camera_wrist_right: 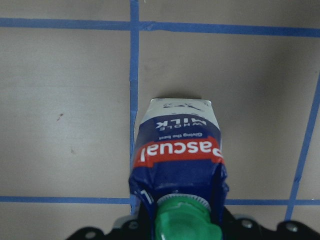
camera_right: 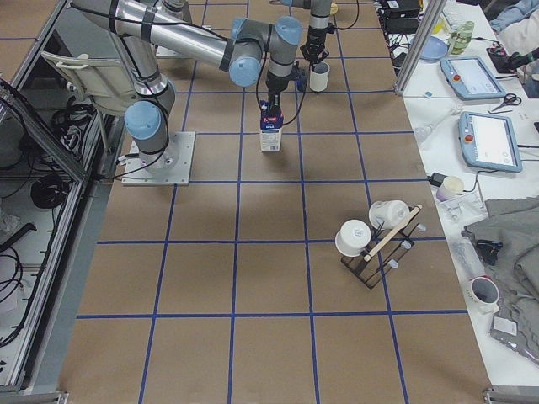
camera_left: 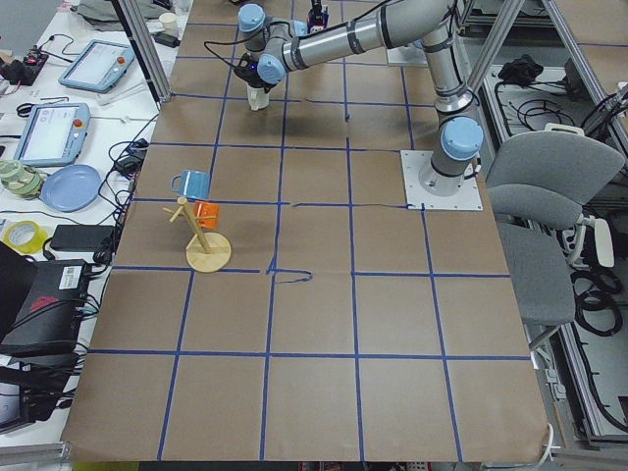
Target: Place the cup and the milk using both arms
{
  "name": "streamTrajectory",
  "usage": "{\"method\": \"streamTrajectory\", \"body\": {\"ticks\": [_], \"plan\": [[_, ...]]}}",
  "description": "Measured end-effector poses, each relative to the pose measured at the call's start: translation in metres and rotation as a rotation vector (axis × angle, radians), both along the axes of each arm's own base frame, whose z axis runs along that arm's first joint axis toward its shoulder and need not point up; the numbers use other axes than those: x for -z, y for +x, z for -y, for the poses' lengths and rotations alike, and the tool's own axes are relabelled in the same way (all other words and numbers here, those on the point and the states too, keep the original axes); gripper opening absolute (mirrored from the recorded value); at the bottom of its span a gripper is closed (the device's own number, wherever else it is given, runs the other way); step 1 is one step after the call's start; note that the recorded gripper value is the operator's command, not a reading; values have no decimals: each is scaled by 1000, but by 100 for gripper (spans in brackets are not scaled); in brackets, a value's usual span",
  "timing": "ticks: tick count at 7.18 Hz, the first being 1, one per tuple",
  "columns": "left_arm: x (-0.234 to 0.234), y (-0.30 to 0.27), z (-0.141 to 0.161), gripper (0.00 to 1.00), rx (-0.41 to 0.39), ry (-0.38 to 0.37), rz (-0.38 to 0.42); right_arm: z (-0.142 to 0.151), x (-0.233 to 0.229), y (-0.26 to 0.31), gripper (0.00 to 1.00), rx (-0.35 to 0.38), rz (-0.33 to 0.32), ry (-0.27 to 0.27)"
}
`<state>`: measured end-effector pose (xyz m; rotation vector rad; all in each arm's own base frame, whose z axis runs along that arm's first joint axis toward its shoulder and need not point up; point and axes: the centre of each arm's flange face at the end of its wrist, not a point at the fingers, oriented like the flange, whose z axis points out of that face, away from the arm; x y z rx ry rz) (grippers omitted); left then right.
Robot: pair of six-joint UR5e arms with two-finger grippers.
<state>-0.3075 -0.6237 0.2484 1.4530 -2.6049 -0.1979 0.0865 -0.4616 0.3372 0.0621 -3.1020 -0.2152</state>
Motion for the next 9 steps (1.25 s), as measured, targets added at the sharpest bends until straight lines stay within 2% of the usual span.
{"method": "streamTrajectory", "body": {"ticks": [1, 2, 4, 5, 6, 7, 9], "plan": [[3, -8, -1, 76, -13, 9, -7, 3, -5, -1, 18, -1, -6, -10], [2, -14, -3, 89, -29, 16, -19, 9, -12, -1, 19, 2, -8, -26], [-15, -14, -3, 93, -41, -2, -31, 48, -31, 2, 19, 35, 6, -67], [-33, -4, 2, 97, -4, -32, -34, 76, -37, 9, 19, 60, 33, -87], [-57, 17, 11, 100, 86, -69, -34, 105, -40, 27, 19, 74, 59, -107], [-86, 49, 19, 100, 211, -97, -25, 131, -43, 55, 19, 78, 71, -128], [-140, 108, 19, 100, 489, -117, 62, 168, -36, 115, 19, 72, 81, -151]]}}
